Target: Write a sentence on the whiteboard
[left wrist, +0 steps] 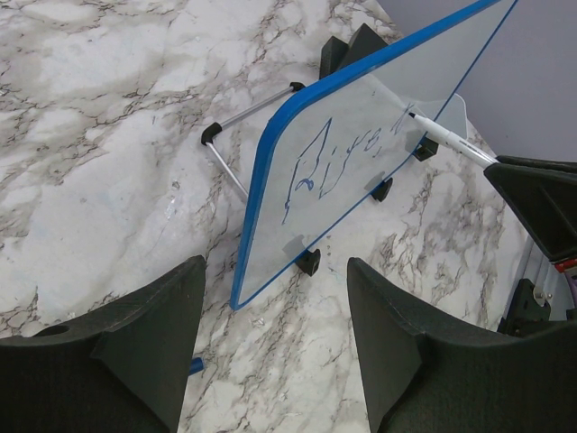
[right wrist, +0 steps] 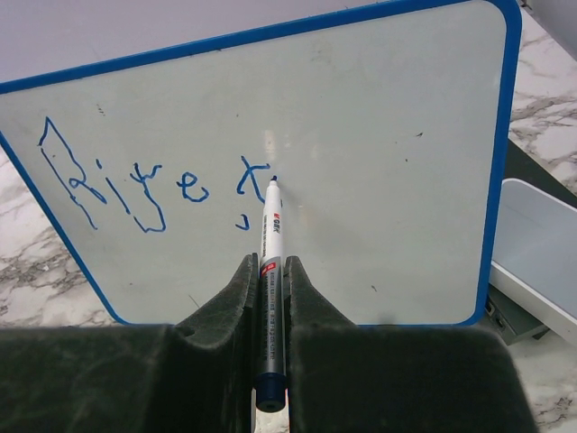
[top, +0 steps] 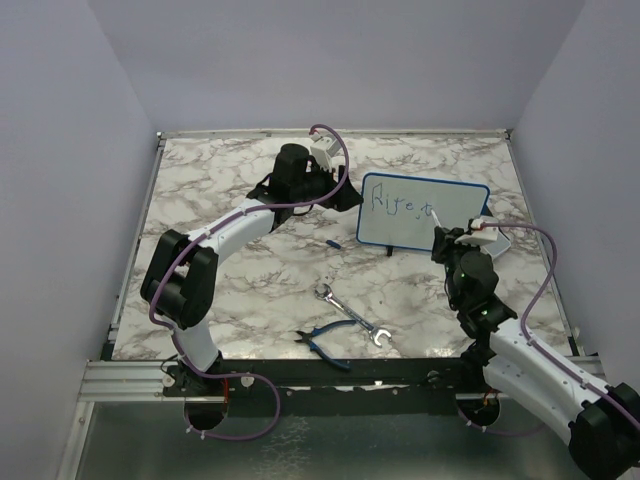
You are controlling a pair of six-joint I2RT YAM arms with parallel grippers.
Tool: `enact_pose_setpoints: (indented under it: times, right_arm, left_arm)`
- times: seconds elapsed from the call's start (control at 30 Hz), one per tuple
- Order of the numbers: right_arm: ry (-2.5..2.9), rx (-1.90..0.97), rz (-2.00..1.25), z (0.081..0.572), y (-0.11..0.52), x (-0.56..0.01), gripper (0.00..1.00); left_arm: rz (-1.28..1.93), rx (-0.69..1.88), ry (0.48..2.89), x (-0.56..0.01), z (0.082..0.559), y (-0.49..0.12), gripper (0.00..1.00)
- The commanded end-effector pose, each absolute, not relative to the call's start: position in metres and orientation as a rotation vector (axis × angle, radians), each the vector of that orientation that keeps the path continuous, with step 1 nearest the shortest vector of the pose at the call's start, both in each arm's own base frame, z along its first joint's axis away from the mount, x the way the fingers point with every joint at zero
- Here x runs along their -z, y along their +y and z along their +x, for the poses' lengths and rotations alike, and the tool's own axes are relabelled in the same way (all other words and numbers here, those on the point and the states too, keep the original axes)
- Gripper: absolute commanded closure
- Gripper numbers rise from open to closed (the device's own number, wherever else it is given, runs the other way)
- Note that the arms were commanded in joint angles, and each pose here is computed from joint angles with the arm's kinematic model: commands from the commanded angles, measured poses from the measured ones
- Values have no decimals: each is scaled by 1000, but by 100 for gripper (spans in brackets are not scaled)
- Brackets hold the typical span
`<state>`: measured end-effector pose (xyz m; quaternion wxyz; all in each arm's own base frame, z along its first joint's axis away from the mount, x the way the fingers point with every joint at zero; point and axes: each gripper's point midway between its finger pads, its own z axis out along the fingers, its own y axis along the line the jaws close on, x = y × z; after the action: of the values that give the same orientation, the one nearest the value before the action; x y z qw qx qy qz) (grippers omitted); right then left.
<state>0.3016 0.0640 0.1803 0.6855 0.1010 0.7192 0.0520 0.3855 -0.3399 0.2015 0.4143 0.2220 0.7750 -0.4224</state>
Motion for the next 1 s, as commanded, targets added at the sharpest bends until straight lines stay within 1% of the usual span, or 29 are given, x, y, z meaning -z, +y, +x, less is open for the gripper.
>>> enact_pose_setpoints:
  times: [0.0,0.33,0.67,0.97]
  right_arm:
    - [1575,-92,247,304,58,-189,99]
    - [1579,-62,298,298,47,-186,99]
    - [1638,-59,299,296,49,-167,99]
    - [1650,-46,314,296,46,-162,99]
  left_arm:
    - [580,1088,1928,-211,379,-341,35]
    - [581,1089,1926,-212,379,-341,35]
    - [583,1089,1916,-216,379,-341,35]
    - [584,1089,1914,-217,379,-341,35]
